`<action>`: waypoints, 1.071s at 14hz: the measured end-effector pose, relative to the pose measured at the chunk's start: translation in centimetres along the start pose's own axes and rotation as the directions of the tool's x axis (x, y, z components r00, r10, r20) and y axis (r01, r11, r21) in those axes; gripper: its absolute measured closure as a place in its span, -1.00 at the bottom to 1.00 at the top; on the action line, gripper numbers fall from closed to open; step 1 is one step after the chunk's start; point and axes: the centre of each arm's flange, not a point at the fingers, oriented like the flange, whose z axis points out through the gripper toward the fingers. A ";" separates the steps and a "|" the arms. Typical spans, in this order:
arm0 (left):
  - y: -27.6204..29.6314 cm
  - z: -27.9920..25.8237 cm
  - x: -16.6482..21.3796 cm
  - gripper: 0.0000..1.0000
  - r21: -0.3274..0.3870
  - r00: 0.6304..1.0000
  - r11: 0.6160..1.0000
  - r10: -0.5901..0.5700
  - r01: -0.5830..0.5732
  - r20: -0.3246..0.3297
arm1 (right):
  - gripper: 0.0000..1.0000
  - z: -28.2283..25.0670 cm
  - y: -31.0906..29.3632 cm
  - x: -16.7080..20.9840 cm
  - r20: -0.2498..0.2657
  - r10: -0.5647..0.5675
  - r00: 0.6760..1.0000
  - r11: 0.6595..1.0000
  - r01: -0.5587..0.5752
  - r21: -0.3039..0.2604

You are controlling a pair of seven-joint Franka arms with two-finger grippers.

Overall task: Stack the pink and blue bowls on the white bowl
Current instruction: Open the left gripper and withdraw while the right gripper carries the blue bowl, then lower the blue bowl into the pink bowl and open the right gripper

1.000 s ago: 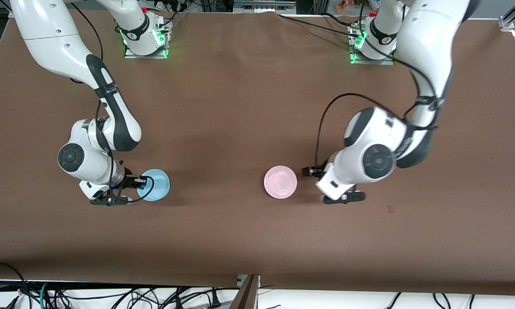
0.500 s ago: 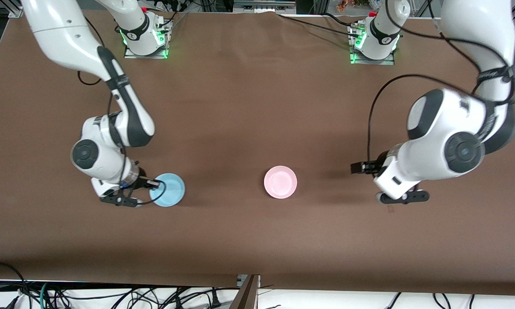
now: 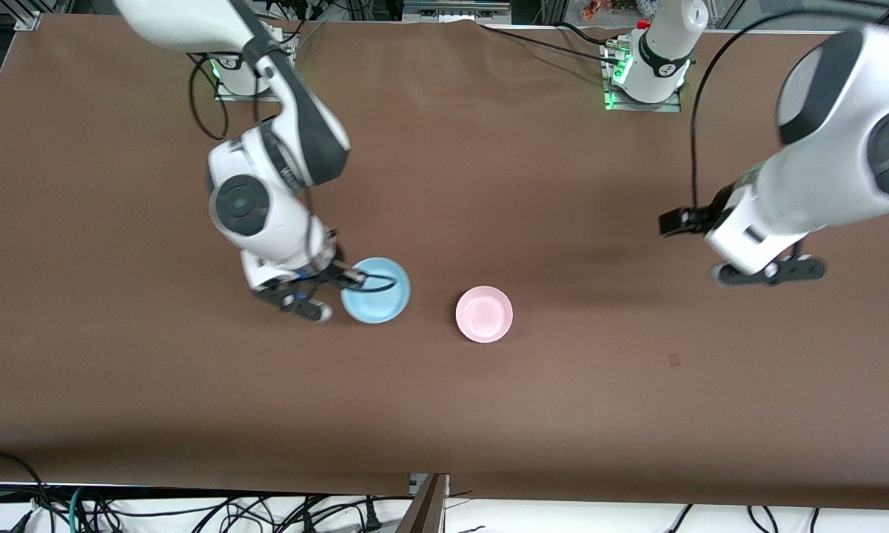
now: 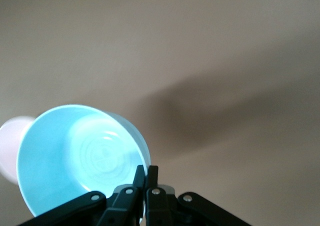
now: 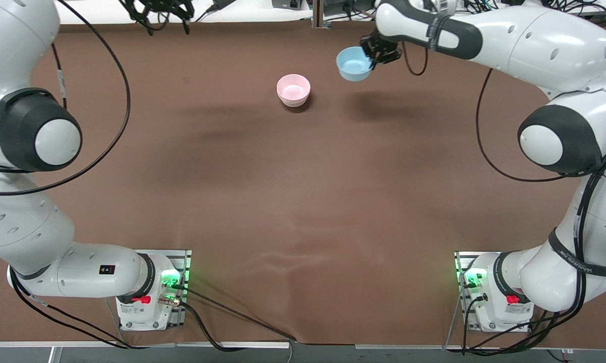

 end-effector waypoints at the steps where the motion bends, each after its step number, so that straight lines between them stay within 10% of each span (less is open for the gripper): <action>1: -1.7 -1.3 -0.7 -1.00 -0.002 1.000 1.000 -0.025 0.025 -0.010 | 0.95 0.6 -1.2 -1.4 0.024 0.018 1.000 1.000 -0.018 0.021; 6: -9.6 -2.0 -0.1 -1.00 0.002 0.988 0.988 -0.152 0.152 -0.005 | 0.95 1.8 -5.4 -3.3 0.111 0.092 0.990 0.976 -0.112 0.190; 15: -4.8 -2.0 -1.2 -1.00 0.022 1.000 1.000 -0.011 0.011 -0.006 | 0.95 11.0 -10.0 -3.4 0.034 0.250 0.968 0.901 -0.245 0.358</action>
